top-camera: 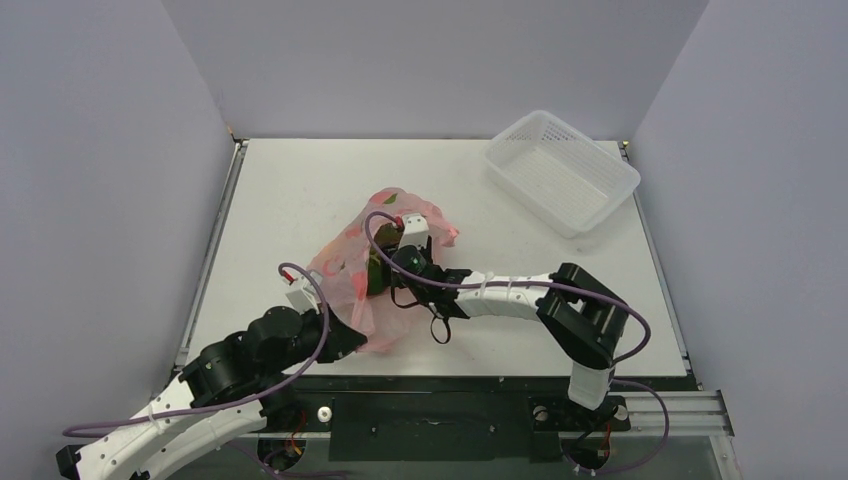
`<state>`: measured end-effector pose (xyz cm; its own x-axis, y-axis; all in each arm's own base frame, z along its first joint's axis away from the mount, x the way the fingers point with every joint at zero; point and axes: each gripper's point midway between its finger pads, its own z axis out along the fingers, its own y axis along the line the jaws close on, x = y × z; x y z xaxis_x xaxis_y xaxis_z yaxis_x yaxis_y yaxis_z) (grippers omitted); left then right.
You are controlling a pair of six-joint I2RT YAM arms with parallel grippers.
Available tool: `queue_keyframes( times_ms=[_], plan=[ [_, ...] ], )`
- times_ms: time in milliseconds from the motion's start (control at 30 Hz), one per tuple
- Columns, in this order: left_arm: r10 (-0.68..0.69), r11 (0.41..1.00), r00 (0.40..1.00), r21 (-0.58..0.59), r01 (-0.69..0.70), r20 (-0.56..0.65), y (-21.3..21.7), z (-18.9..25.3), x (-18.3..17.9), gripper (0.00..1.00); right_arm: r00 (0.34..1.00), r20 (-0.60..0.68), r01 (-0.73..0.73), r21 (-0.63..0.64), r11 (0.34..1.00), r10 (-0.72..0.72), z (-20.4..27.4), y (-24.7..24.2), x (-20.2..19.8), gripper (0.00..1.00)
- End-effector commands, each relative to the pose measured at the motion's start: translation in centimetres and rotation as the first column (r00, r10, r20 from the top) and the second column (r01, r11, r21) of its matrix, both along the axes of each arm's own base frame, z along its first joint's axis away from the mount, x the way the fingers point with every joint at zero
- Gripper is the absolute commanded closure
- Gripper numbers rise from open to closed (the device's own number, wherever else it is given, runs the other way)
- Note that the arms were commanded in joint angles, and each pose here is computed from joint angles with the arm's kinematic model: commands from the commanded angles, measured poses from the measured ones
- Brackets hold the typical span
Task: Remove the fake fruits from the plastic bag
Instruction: Take out the fake fruit from the plastic bag.
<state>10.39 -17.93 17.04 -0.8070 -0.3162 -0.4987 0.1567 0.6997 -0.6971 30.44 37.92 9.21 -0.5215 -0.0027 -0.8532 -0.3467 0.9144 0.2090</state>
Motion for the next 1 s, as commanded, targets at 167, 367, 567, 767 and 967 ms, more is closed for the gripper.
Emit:
queue_keyframes(
  times_ms=[167,367,567,767,967],
  plan=[
    [0.038,0.996,0.998,-0.085,-0.033,0.057,-0.1,3.5,0.7,1.0,0.986,0.082,0.143,0.021,0.989,-0.145,2.0,-0.6,3.8,0.33],
    [0.033,0.997,0.998,-0.074,-0.029,0.047,-0.5,2.7,0.9,1.0,0.984,0.086,0.157,0.007,0.988,-0.157,1.5,-0.4,5.1,0.28],
    [0.024,0.998,0.999,-0.054,-0.022,0.032,-0.7,2.0,0.8,1.0,0.984,0.068,0.17,-0.027,0.985,-0.167,0.0,-0.2,6.0,0.29],
    [0.03,0.998,0.999,-0.052,-0.028,0.035,-0.5,2.0,0.8,1.0,0.985,0.057,0.168,-0.04,0.985,-0.165,-1.1,-0.2,6.0,0.3],
    [0.028,0.999,0.999,-0.047,-0.027,0.031,-0.4,2.0,0.8,1.0,0.989,0.035,0.142,-0.05,0.989,-0.141,-2.3,0.5,6.1,0.32]
  ],
)
